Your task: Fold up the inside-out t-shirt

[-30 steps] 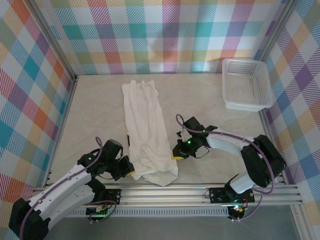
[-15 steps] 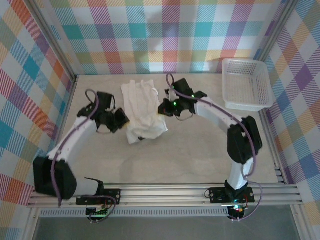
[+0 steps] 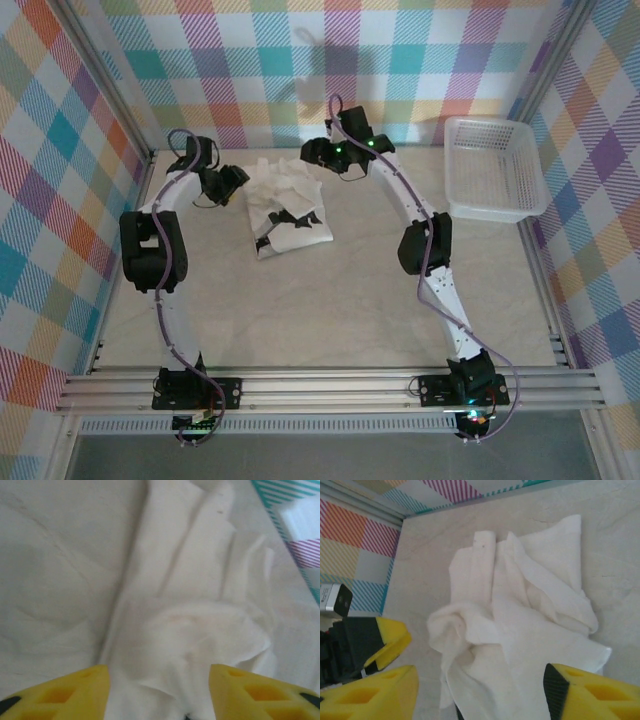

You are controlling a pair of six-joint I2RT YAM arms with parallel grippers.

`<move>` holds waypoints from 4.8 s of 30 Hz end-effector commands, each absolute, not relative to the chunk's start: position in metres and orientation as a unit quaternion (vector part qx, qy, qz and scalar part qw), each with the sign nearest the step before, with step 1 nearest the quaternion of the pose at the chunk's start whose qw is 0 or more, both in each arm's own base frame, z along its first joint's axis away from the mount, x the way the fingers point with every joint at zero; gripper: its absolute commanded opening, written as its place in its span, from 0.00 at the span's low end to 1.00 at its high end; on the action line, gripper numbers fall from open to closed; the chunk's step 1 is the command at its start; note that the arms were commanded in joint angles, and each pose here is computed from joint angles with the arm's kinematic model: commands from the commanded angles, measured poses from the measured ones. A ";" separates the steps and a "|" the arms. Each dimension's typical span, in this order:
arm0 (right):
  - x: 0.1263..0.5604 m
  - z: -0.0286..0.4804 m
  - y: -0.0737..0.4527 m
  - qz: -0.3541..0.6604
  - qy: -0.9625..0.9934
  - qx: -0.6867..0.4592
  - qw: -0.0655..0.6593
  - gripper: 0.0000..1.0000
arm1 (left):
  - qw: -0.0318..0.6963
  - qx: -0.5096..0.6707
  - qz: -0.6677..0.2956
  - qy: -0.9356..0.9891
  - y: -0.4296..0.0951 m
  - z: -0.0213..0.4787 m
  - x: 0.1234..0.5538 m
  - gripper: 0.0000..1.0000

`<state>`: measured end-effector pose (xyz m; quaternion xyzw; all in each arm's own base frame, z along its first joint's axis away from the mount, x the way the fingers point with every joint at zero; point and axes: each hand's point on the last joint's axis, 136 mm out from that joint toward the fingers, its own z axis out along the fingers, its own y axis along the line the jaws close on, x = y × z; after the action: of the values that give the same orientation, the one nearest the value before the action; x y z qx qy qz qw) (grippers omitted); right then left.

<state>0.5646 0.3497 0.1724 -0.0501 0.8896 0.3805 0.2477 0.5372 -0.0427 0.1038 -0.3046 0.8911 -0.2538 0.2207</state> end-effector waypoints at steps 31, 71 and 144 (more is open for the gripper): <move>0.414 0.050 0.322 0.368 0.929 0.008 0.042 0.00 | 0.124 -0.255 -0.271 0.920 -0.120 0.038 0.384 0.11; 0.307 0.092 0.330 0.354 0.934 -0.034 0.027 0.12 | 0.220 -0.215 -0.218 0.926 -0.140 0.079 0.343 0.30; 0.488 0.040 0.329 0.299 0.948 -0.057 0.093 0.67 | 0.147 -0.196 -0.260 0.934 -0.126 0.030 0.470 0.00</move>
<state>0.4890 0.3560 0.0424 -0.1226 0.9286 0.3316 0.1128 0.4724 -0.1273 0.0334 -0.1965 0.9290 -0.2694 0.1609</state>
